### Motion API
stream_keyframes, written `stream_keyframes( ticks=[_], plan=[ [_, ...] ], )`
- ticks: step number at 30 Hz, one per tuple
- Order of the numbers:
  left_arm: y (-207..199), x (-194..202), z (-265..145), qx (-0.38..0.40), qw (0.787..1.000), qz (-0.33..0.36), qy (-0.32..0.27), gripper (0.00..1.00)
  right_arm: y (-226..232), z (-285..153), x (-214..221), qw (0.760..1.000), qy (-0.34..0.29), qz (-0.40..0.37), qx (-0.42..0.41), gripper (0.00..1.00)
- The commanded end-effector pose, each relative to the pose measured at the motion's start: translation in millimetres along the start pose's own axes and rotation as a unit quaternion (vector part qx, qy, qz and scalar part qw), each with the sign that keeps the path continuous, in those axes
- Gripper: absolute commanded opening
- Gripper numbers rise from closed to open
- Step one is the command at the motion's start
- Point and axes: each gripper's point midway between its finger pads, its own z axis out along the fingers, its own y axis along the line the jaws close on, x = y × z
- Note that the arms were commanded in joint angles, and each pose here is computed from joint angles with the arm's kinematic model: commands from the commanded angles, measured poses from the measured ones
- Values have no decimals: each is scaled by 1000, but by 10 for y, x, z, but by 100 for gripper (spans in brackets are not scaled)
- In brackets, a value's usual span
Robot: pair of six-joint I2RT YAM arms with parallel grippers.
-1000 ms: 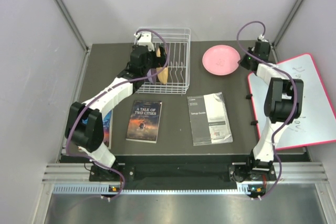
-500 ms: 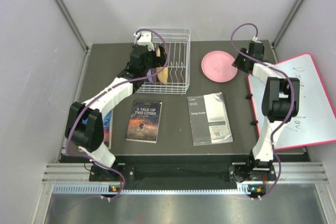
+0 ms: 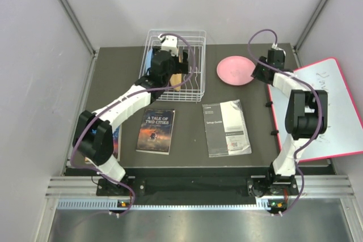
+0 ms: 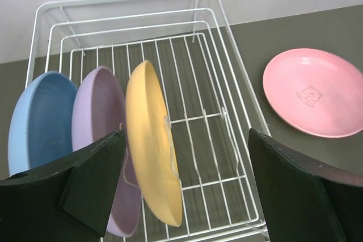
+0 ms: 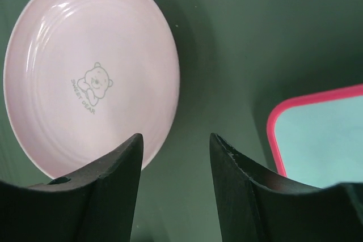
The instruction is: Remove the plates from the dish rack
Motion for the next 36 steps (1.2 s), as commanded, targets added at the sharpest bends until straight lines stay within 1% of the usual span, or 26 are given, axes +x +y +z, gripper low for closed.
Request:
stream_keyframes(
  ticks=[1, 2, 4, 5, 7, 8, 12, 15, 16, 18, 19, 20, 21, 23, 24, 25, 26, 27, 28, 29, 30, 32, 33, 35, 36],
  plan=[
    [-35, -201, 36, -16, 1000, 12, -22, 91, 58, -269, -203, 999, -39, -7, -4, 52],
    [-23, -158, 66, -23, 1000, 14, -16, 91, 51, -294, -207, 999, -41, -9, -3, 67],
    [-22, -99, 83, -28, 999, 16, -10, 89, 24, -370, -219, 999, -46, -9, 3, 75],
    [-21, -38, 114, -31, 999, 18, -5, 88, 19, -397, -225, 999, -49, -10, 4, 82],
    [7, 24, 140, -45, 999, 20, -1, 85, 35, -499, -257, 998, -61, -12, 5, 87],
    [16, 88, 172, -50, 998, 23, 5, 84, 138, -539, -233, 998, -62, -20, -4, 88],
    [67, 195, 235, -72, 997, 32, 11, 80, 166, -741, -321, 996, -80, -23, -10, 88],
    [68, 254, 270, -78, 996, 36, 15, 71, 172, -851, -370, 995, -91, -24, -11, 88],
    [73, 253, 272, -84, 996, 37, 13, 69, 176, -876, -381, 995, -94, -23, -12, 88],
    [78, 271, 280, -88, 995, 40, 14, 61, 177, -928, -404, 995, -100, -23, -12, 88],
    [82, 288, 284, -93, 995, 42, 15, 57, 181, -942, -409, 995, -101, -23, -14, 88],
    [90, 305, 290, -97, 994, 44, 16, 50, 181, -948, -399, 995, -100, -23, -13, 88],
    [79, 307, 294, -97, 994, 47, 15, 47, 181, -954, -393, 995, -100, -23, -14, 88],
    [84, 303, 275, -109, 993, 53, 14, 37, 187, -945, -370, 995, -98, -24, -14, 88],
    [48, 269, 264, -109, 992, 59, 6, 28, 182, -937, -356, 995, -96, -25, -11, 88],
    [57, 245, 251, -118, 991, 64, 2, 24, 191, -929, -331, 995, -94, -27, -11, 88],
    [44, 208, 248, -119, 990, 74, -4, 15, 190, -922, -319, 995, -93, -29, -10, 88],
    [-14, 165, 240, -120, 990, 74, -11, 9, 199, -915, -302, 995, -91, -29, -11, 88],
    [7, 148, 235, -133, 987, 90, -14, 6, 205, -905, -286, 996, -89, -31, -11, 88],
    [18, 119, 225, -143, 984, 107, -18, 4, 207, -900, -272, 996, -86, -31, -10, 88],
    [-26, 42, 217, -149, 982, 111, -31, 0, 222, -901, -265, 996, -86, -32, -12, 88],
    [-5, 33, 199, -179, 974, 136, -33, 0, 225, -900, -247, 996, -84, -34, -10, 88],
    [-15, -52, 193, -191, 971, 135, -47, 0, 236, -906, -251, 996, -85, -35, -12, 88],
    [-1, -43, 158, -219, 961, 163, -47, 0, 240, -933, -258, 995, -88, -36, -11, 88],
    [3, -71, 141, -230, 958, 165, -53, 0, 249, -944, -259, 995, -89, -37, -11, 88]
  ],
)
